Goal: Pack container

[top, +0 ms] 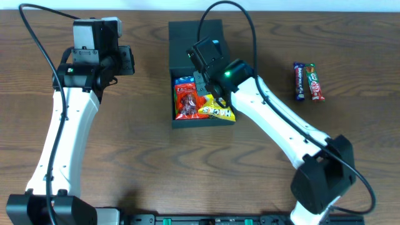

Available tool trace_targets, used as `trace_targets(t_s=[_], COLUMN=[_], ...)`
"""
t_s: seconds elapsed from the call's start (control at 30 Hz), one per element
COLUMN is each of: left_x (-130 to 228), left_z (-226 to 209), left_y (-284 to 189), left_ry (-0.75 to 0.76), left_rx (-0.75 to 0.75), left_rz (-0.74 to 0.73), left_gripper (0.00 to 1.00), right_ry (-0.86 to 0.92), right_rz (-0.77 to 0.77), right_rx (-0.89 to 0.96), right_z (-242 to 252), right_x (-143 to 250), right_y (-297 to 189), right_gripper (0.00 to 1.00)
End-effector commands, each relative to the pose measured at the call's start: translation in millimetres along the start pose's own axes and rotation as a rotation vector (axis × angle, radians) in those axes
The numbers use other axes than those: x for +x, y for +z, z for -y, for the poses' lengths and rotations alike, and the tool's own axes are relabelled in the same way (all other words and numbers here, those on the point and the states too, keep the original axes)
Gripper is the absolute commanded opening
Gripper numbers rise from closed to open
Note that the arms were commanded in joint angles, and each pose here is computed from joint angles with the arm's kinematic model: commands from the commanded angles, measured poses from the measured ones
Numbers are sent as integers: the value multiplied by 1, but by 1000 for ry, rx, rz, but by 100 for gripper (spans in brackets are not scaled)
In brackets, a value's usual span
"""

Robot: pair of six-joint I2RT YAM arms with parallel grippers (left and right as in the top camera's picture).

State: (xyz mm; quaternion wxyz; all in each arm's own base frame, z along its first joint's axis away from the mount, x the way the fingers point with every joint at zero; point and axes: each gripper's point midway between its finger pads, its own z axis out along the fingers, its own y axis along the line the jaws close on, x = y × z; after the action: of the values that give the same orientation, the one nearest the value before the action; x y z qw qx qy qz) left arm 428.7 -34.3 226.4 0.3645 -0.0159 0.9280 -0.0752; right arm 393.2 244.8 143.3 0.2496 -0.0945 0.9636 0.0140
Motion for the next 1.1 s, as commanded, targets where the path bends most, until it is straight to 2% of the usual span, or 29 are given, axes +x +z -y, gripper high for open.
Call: trace_targets(t_s=[0.0, 0.2, 0.57, 0.67, 0.8, 0.87, 0.97, 1.07], left_x=[-13, -13, -13, -12, -13, -13, -13, -14], left_z=[0, 0, 0, 0, 0, 0, 0, 0], left_y=[-13, -13, -13, -13, -13, -13, -13, -13], left_ry=[22, 22, 22, 28, 28, 28, 28, 29], left_rx=[-8, -8, -8, -8, -8, -8, -8, -8], left_rz=[43, 43, 40, 40, 41, 41, 42, 44], left_gripper=[6, 6, 6, 6, 6, 6, 6, 6], right_ry=[-42, -58, -81, -96, -59, -51, -57, -74], right_rz=[-105, -241, -335, -291, -195, -185, -257, -373], right_rx=[-8, -37, -38, -44, -88, -149, -211, -222], right_z=[3, -2, -6, -6, -6, -14, -21, -22], right_x=[27, 66, 92, 75, 31, 23, 39, 69], right_y=[26, 57, 89, 80, 38, 19, 9, 20], right_gripper=[1, 1, 1, 1, 1, 1, 1, 1])
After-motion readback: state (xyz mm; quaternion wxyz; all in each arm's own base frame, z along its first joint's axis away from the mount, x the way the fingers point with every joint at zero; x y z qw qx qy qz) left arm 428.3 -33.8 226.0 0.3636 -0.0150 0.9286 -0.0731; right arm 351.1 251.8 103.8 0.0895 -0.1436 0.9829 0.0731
